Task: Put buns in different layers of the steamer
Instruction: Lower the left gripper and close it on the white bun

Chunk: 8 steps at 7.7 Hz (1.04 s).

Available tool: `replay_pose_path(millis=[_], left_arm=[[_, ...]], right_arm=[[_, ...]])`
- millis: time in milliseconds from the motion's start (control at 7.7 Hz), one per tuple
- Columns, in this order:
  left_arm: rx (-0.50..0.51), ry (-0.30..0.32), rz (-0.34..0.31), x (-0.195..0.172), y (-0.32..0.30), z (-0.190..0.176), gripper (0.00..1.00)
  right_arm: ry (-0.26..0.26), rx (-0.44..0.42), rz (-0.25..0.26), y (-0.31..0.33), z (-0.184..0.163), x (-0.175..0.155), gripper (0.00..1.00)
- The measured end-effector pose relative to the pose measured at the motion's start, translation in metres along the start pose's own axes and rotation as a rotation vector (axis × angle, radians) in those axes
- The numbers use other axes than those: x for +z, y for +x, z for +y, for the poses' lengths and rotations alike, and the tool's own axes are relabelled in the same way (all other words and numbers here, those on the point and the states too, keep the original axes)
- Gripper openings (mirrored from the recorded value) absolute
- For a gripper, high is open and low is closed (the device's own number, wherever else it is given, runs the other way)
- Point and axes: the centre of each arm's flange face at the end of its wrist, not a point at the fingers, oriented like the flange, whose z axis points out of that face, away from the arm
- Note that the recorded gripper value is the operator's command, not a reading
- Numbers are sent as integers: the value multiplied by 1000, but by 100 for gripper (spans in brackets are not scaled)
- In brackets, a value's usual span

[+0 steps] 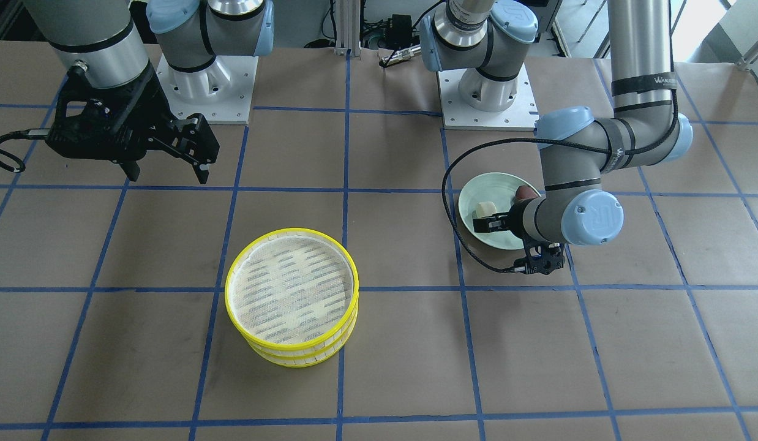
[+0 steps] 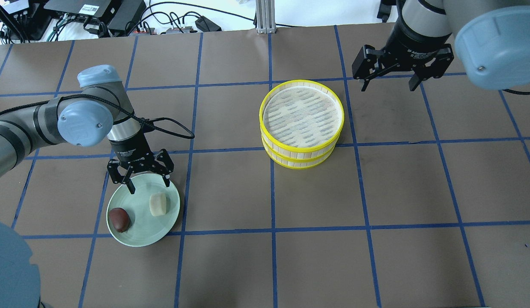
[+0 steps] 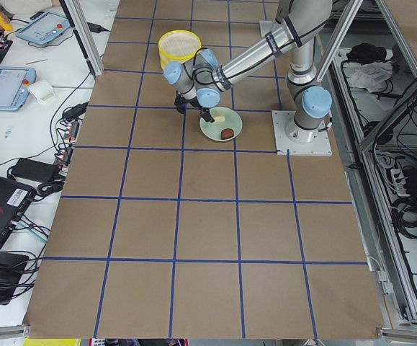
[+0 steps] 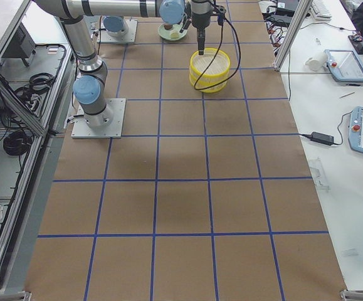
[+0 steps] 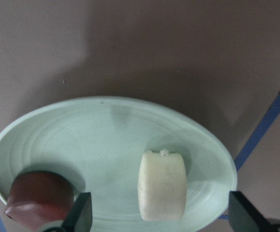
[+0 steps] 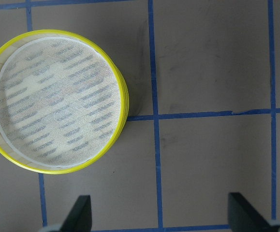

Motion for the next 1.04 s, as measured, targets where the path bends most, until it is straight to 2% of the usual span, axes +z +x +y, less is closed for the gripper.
replay_pose_path(millis=[260,649,1038], left_arm=[[4,-21,-4,10,2,3,86],[6,-41,-36,21,0,7,86],[5,-51,-40,25,-1,7,86]], right_arm=[[-1,0,-1,0,0,1,100],[4,1,-2,0,0,9,100],[13,1,-1,0,-3,12,100]])
